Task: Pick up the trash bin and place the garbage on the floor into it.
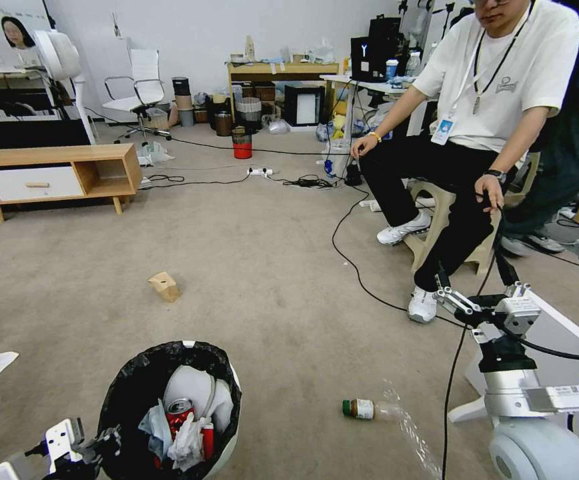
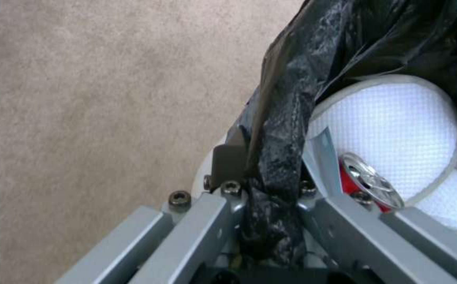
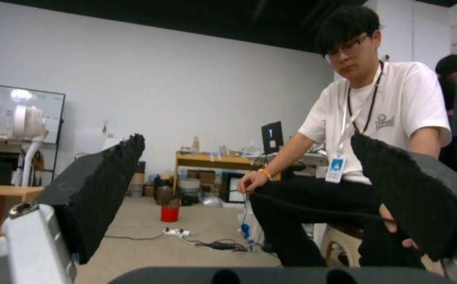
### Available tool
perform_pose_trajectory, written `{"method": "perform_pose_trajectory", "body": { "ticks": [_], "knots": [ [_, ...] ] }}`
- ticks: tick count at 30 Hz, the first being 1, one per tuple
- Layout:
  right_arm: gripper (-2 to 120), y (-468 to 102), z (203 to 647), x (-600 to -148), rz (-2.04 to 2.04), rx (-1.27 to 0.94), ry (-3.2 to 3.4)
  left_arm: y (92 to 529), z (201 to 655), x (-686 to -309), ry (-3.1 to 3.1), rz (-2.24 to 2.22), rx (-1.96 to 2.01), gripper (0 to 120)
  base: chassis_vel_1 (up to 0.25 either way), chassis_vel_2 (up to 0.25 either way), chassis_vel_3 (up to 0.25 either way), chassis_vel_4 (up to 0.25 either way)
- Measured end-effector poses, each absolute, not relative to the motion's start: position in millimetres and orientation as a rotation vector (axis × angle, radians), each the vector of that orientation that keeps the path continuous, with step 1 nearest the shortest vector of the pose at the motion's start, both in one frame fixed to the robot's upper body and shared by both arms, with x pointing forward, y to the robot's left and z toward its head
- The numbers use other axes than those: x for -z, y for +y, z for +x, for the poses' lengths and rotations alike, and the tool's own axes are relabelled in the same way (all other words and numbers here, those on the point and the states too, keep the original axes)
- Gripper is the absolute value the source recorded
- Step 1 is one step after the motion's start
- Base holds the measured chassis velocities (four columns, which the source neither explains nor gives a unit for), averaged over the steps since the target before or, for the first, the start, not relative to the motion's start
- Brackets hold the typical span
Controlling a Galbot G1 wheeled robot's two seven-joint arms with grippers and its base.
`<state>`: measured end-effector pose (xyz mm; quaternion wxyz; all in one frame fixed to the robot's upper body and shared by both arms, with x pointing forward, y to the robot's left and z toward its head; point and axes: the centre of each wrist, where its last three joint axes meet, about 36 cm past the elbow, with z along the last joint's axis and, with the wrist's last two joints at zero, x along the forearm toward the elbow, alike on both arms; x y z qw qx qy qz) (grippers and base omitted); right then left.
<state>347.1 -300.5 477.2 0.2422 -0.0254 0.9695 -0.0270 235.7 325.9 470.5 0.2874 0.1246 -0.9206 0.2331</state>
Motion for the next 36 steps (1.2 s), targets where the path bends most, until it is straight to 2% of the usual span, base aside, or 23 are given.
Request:
{"method": "perform_pose_trajectory", "body": {
  "ticks": [9,26,36],
  "knots": [
    [100,-301.0,346.6,-476.0,-0.071,0.076,2.648,325.0,234.2,-469.3,-2.460,0.333,-0.621,2,-0.063,0.063,0.070,-0.071],
    [100,-313.0,347.9,-483.8,-0.176,0.205,2.628,322.6,231.9,-468.2,-2.458,0.329,-0.622,2,0.000,0.000,0.000,0.000],
    [100,-311.9,356.5,-499.1,-0.450,0.491,2.933,320.8,229.5,-467.4,-2.456,0.318,-0.610,2,0.000,0.000,0.000,0.000]
  ]
}}
